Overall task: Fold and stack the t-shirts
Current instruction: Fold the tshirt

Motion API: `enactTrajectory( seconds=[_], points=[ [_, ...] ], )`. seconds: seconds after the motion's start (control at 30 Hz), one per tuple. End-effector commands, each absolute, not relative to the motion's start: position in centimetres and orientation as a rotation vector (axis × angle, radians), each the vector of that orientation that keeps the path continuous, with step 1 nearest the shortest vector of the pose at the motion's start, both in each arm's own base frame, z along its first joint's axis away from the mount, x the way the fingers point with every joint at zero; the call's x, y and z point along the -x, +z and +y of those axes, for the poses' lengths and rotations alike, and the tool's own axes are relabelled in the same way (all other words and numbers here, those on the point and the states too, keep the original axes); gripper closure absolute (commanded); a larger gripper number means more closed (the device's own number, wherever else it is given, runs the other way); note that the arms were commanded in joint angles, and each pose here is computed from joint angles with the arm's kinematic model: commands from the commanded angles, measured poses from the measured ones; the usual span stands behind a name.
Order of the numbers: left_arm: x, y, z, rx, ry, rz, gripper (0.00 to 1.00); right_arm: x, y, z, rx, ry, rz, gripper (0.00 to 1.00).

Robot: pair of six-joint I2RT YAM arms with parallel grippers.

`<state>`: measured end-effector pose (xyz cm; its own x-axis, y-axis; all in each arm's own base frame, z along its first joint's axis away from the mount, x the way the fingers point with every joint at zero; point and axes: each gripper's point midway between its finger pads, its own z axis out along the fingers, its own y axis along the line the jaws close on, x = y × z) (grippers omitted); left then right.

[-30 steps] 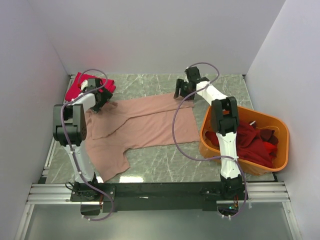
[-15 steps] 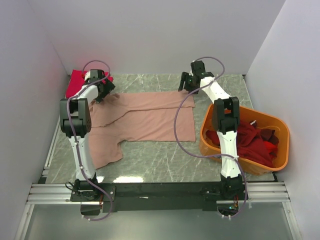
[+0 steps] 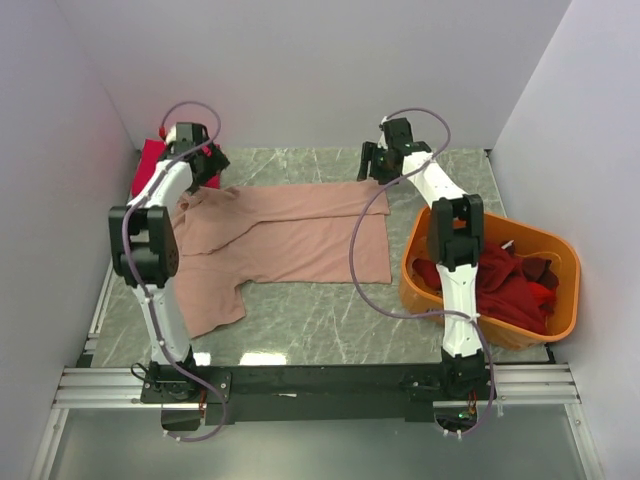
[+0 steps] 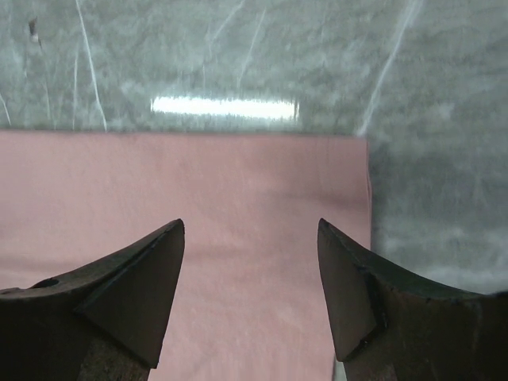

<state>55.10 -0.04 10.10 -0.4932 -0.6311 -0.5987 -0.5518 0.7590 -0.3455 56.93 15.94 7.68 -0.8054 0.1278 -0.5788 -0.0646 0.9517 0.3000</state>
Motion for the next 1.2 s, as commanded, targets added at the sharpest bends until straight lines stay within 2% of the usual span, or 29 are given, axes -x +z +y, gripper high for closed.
enactTrajectory(
  seconds=[0.0, 0.07, 0.2, 0.33, 0.43, 0.57, 0.73, 0.97, 1.17],
  points=[
    [-54.0, 22.7, -0.8, 0.793, -0.177, 2.013, 0.01, -55.8, 17.2, 16.8, 0.068, 0.378, 2.300, 0.25],
    [-51.5, 25.1, -0.5, 0.809, -0.176, 1.976, 0.01, -54.3, 19.0, 17.3, 0.100, 0.359, 2.272, 0.25],
    [-45.5, 26.2, -0.2, 0.896, -0.180, 1.955, 0.01, -51.8, 21.3, 18.2, 0.136, 0.376, 2.229, 0.25],
    [-36.5, 21.6, -1.0, 1.120, -0.171, 2.029, 0.01, -48.3, 22.0, 19.2, 0.148, 0.393, 2.219, 0.25],
    [-28.1, 15.5, -1.9, 1.250, -0.192, 2.111, 0.01, -44.8, 21.6, 19.7, 0.121, 0.383, 2.219, 0.25],
    [-20.2, 9.6, -1.7, 1.401, -0.116, 2.212, 0.01, -39.5, 19.8, 20.1, 0.093, 0.431, 2.216, 0.24],
    [-18.5, 7.3, -4.3, 1.468, -0.286, 2.234, 0.01, -36.4, 16.9, 20.1, 0.063, 0.467, 2.257, 0.24],
    [-15.7, 3.4, -3.6, 1.632, -0.116, 2.286, 0.01, -35.8, 14.7, 18.9, 0.034, 0.386, 2.320, 0.24],
    [-15.4, 2.7, -3.2, 1.680, -0.062, 2.242, 0.09, -35.8, 14.6, 19.9, 0.065, 0.452, 2.318, 0.23]
  ],
)
